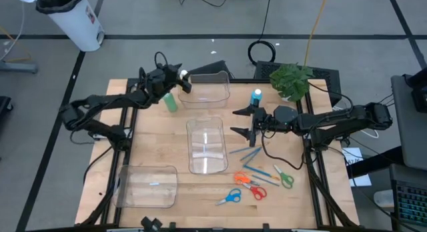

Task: Pick & Place Paint Supplies
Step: Adjust the middle transparent bin

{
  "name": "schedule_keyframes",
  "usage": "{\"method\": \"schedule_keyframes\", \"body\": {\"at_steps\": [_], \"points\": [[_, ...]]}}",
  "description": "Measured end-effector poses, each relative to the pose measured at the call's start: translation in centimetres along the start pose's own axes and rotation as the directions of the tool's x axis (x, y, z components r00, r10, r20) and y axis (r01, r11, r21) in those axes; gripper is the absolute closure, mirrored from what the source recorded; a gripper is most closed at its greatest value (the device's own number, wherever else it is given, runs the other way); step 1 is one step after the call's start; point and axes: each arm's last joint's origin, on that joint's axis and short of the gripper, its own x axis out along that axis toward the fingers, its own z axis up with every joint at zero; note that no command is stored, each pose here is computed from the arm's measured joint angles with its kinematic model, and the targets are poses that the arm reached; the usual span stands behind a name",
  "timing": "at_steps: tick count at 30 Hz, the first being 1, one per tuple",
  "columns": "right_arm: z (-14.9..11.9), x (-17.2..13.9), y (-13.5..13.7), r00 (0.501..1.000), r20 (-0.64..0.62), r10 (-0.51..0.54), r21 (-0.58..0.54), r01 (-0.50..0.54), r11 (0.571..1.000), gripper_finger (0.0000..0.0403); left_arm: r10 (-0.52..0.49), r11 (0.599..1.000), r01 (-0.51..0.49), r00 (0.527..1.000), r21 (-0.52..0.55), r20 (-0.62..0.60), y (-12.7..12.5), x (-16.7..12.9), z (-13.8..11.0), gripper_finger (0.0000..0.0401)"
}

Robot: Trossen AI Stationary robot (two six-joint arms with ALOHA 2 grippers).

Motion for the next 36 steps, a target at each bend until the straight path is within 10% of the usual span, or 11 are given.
{"method": "schedule_keyframes", "body": {"at_steps": [15, 23, 36], "points": [[-0.6, 0.0, 0.3, 0.996, -0.063, 0.064, 0.043, -0.062, 0.997, 0.0092, -0.168, 0.980, 0.198, 0.861, 0.013, -0.480, 0.5, -8.3, 1.5, 0.0134], [-2.8, 3.6, 2.5, 0.970, -0.121, 0.209, -0.007, -0.211, 0.977, 0.0092, -0.149, 0.987, 0.160, 0.852, -0.021, -0.502, 0.6, -8.5, 1.3, 0.0151], [-2.6, 13.8, 3.4, 0.859, -0.495, 0.130, -0.175, -0.245, 0.954, 0.0092, -0.152, 0.988, 0.151, 0.862, -0.041, -0.483, 0.5, -8.2, 1.4, 0.0148]]}}
